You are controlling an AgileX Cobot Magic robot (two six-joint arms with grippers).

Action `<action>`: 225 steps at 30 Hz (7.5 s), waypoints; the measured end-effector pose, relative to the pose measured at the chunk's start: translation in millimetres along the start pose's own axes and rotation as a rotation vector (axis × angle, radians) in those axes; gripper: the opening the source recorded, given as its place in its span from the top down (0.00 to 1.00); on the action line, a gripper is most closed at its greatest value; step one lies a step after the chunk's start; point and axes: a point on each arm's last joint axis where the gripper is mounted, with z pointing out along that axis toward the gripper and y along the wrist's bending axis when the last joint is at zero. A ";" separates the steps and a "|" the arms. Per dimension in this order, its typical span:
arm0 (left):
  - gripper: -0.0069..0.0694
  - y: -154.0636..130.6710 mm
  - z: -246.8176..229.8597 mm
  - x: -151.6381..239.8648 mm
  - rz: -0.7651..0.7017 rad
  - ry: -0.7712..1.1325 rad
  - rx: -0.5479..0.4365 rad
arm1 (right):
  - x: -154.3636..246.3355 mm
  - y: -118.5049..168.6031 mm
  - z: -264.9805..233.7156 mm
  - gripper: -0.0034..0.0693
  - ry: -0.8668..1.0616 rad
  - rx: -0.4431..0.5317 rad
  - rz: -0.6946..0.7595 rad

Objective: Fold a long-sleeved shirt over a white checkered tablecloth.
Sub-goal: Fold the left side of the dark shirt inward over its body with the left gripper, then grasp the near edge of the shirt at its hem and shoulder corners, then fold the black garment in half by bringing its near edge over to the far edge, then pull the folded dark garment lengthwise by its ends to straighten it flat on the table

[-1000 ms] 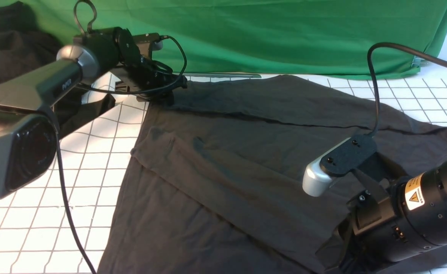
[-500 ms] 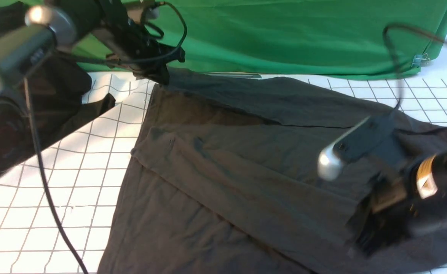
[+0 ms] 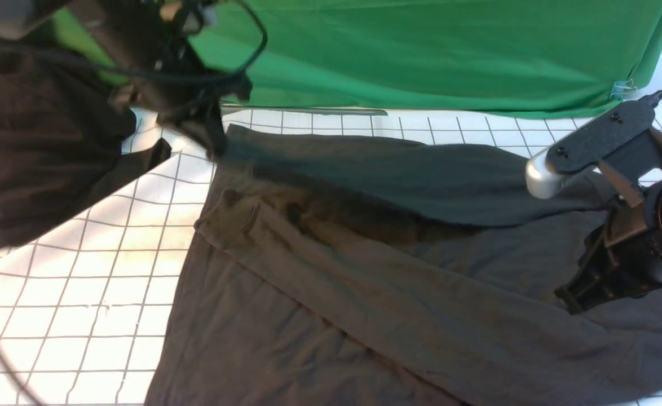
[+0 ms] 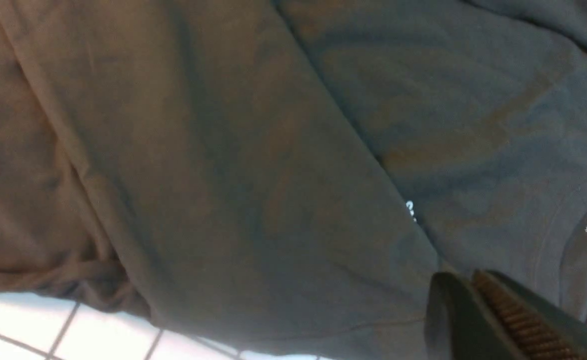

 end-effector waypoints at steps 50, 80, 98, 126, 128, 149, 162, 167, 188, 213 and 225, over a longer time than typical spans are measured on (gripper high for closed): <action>0.34 -10.0 70.0 240.9 -0.090 0.316 -0.146 | -3.4 0.4 0.2 0.85 -0.037 -0.017 0.027; 0.89 -13.0 -15.1 260.9 -0.003 0.088 -0.117 | 80.4 48.3 108.9 0.35 0.396 -0.301 -0.215; 0.89 -11.7 -28.0 274.3 -0.005 0.147 -0.126 | 82.2 38.8 99.8 0.93 0.420 -0.211 -0.170; 0.89 47.1 -25.9 7.3 -0.185 -0.295 -0.160 | -98.5 -65.8 115.4 0.94 0.079 -0.022 -0.055; 0.89 50.9 -16.9 -3.1 -0.184 -0.294 -0.166 | -107.6 -69.9 124.3 0.94 0.072 -0.015 -0.052; 0.89 81.9 69.9 -49.3 -0.169 -0.195 -0.227 | -122.6 -118.5 144.6 0.42 0.262 0.016 0.089; 0.87 84.0 69.5 -48.9 -0.166 -0.191 -0.231 | -26.1 -216.8 159.6 0.49 0.365 -0.124 0.466; 0.71 85.4 69.1 -49.1 -0.159 -0.194 -0.242 | -26.9 -220.8 169.7 0.46 0.319 -0.120 0.441; 0.88 31.6 15.7 -26.1 -0.004 -0.025 -0.049 | -17.1 -221.1 211.7 0.44 0.336 -0.137 0.406; 0.92 -4.2 112.2 70.6 0.074 0.281 -0.046 | -52.4 -248.2 199.8 0.93 0.176 -0.028 0.326; 0.92 -5.0 111.8 70.4 0.070 0.279 -0.034 | -60.3 -246.6 139.2 0.17 0.260 0.018 0.501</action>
